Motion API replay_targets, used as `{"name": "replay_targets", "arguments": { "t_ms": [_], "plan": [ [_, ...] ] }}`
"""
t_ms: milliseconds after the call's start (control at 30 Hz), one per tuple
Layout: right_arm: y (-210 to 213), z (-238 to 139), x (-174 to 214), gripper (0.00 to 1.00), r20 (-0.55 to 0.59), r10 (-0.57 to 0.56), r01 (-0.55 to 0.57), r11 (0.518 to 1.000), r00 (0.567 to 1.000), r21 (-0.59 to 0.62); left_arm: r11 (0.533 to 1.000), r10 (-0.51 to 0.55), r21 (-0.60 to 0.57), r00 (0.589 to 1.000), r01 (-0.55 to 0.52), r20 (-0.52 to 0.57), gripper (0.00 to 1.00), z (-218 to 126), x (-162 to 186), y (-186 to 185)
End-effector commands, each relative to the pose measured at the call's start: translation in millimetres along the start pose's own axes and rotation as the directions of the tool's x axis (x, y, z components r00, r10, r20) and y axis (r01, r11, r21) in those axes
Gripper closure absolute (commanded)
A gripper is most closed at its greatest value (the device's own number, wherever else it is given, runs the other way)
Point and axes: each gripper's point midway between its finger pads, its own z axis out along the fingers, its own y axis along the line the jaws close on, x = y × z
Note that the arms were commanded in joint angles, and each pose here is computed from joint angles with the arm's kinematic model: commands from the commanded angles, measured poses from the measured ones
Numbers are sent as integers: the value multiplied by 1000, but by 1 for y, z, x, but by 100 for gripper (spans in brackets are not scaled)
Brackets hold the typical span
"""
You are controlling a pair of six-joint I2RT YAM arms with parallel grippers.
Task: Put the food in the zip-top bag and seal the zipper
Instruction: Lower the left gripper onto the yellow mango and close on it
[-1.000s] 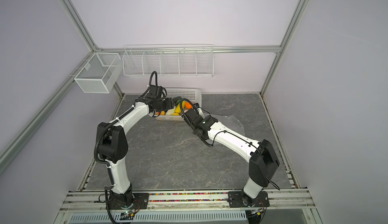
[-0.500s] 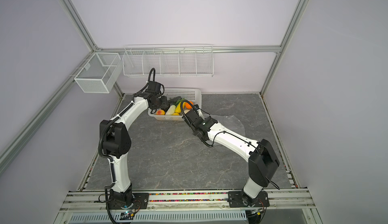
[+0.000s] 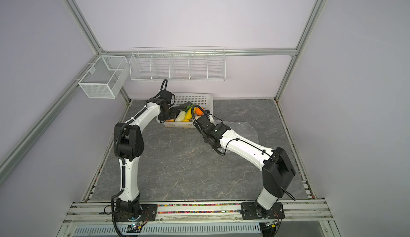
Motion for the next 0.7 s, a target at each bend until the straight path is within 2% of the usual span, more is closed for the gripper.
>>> {"name": "replay_targets", "arguments": {
  "t_ms": [0,133,400,667],
  "plan": [
    [3,8,4,94,-12,-11,11,1000,1000,-6,999,0,-51,999,-2,-36,49,4,7,10],
    [2,10,4,94,-17,-10,10,1000,1000,-4,999,-11,-38,998,9,-55,49,11,11,8],
    [1,9,2,94,-15,-6,6,1000,1000,-6,999,-29,33,992,33,-119,34,28,26,-6],
    [4,12,5,94,-23,-2,2,1000,1000,-13,999,-19,25,990,23,-142,30,34,33,-4]
  ]
}}
